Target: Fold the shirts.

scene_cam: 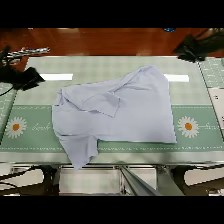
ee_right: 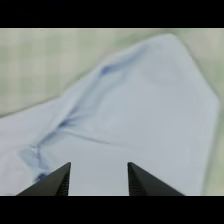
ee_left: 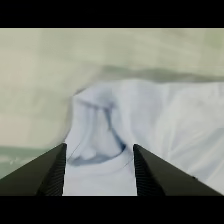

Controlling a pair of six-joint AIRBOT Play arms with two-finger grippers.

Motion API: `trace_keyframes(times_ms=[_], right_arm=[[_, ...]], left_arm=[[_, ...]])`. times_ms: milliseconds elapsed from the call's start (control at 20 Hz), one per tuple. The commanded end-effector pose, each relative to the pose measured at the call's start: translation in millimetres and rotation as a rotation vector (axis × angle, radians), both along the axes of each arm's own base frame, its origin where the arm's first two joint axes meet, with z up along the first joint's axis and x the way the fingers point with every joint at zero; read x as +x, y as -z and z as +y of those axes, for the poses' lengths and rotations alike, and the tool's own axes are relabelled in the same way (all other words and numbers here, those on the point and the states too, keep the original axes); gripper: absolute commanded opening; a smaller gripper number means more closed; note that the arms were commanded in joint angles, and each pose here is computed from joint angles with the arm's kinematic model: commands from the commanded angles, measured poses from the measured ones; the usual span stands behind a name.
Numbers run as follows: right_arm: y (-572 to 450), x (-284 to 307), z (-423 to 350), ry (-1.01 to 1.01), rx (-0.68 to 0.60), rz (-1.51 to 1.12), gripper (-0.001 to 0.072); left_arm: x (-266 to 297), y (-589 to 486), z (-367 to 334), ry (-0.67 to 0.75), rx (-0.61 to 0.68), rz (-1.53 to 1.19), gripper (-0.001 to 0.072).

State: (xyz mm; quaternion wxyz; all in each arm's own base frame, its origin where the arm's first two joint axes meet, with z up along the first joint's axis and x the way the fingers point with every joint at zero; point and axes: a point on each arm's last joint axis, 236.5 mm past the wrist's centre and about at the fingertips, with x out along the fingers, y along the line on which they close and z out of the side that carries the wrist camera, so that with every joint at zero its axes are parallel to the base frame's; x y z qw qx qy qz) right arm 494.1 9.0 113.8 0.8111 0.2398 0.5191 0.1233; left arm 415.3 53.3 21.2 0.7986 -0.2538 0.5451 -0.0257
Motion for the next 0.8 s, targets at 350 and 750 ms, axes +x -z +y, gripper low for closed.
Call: trace_keyframes(times_ms=[350, 750], right_arm=[[124.9, -225.4, -25.9, 0.215, -0.024, 0.239, 0.0404], [148.8, -285.8, 13.4, 0.187, 0.057, 0.295, 0.0404]], left_arm=[[-201.6, 105.7, -46.1, -0.365, -0.443, 0.294, 0.0510], [-213.0, 127.9, -80.6, -0.227, -0.446, 0.367, 0.0509]])
